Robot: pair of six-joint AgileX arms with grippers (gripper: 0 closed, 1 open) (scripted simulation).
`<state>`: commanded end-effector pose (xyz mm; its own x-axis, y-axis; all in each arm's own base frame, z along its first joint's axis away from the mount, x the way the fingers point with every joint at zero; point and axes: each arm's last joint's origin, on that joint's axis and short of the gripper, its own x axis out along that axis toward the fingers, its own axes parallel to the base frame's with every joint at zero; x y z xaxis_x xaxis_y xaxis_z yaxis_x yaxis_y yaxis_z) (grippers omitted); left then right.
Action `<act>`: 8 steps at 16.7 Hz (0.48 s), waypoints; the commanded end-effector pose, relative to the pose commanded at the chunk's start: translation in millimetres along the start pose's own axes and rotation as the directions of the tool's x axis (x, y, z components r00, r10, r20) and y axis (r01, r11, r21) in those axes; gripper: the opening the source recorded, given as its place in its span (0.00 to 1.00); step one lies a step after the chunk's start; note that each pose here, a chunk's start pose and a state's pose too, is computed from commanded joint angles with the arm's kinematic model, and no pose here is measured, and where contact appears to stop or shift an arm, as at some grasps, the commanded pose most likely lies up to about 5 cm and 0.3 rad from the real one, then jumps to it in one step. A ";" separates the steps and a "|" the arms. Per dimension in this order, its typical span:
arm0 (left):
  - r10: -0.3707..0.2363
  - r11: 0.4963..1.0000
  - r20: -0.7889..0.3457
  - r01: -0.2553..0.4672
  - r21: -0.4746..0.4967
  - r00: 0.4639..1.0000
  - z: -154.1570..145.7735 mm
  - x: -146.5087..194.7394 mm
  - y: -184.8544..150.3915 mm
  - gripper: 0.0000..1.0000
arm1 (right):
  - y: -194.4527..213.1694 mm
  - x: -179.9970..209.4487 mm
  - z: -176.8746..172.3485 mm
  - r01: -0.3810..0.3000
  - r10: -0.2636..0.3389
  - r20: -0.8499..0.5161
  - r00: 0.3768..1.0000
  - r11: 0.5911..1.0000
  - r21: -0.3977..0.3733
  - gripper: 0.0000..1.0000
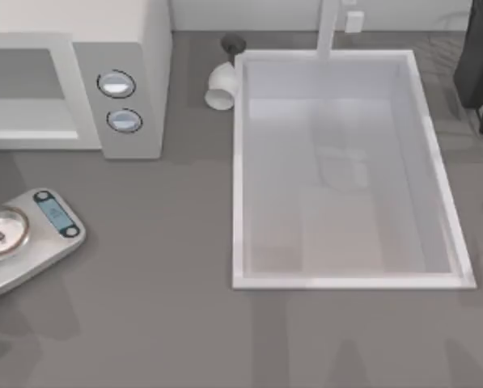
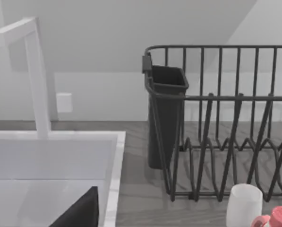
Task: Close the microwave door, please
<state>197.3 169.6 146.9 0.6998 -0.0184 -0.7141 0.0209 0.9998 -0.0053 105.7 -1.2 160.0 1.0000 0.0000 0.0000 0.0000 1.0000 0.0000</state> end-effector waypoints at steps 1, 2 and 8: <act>0.000 1.000 0.005 0.000 0.006 1.000 1.7 -0.7 -15.2 0.00 | 0.0 0.0 0.0 0.000 0.000 0.000 1.000 1.000 0.000 1.00; -0.003 1.000 0.009 0.003 0.007 1.000 1.3 -1.0 -30.3 0.00 | 0.0 0.0 0.0 0.000 0.000 0.000 1.000 1.000 0.000 1.00; -0.001 1.000 0.009 0.001 -0.001 1.000 -5.4 -1.2 -59.7 0.00 | 0.0 0.0 0.0 0.000 0.000 0.000 1.000 1.000 0.000 1.00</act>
<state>191.3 110.0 144.3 0.7064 -0.0193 -0.7076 0.0206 0.9998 -0.0067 105.7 -1.2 160.0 1.0000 0.0000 0.0000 0.0000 1.0000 0.0000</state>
